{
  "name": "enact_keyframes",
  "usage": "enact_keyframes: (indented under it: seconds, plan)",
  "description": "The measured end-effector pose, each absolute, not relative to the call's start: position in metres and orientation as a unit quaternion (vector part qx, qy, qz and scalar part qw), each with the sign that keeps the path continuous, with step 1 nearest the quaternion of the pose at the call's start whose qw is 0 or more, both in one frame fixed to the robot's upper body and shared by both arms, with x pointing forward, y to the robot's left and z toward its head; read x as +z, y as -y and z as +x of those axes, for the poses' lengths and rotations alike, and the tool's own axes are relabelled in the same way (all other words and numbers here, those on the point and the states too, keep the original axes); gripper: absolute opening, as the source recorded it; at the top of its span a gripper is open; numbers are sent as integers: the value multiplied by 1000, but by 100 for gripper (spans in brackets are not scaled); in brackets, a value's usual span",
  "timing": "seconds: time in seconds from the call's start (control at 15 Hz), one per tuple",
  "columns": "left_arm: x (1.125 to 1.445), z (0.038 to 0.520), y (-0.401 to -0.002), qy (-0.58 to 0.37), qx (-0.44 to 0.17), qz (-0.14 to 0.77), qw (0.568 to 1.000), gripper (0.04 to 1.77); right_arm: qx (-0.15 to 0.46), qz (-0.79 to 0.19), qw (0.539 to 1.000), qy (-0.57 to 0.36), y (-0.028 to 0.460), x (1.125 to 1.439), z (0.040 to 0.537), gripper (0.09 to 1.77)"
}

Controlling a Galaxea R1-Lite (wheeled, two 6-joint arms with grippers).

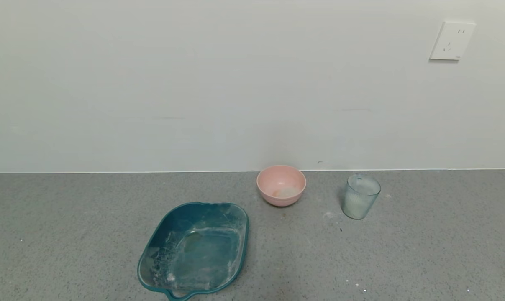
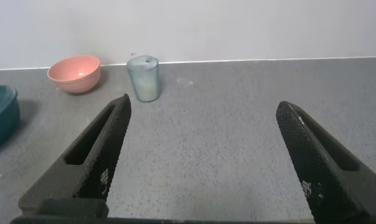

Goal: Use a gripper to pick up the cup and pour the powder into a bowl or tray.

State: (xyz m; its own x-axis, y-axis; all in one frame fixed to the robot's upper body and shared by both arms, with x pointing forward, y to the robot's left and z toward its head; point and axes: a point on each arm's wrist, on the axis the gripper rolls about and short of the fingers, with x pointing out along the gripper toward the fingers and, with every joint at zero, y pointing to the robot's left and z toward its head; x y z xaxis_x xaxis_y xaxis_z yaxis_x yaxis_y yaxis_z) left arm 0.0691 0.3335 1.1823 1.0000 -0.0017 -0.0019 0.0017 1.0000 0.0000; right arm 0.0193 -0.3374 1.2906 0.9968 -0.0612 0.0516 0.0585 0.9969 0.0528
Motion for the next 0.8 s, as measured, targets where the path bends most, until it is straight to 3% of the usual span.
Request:
enact_keyframes:
  seconds: [0.4, 0.8]
  plan:
    - [1182, 69, -334, -1, -1, 0, 1000, 176, -32, 1, 997, 69, 338, 1239, 52, 170]
    - [1182, 69, -334, -1, -1, 0, 1000, 176, -20, -7, 999, 40, 337, 1195, 67, 170]
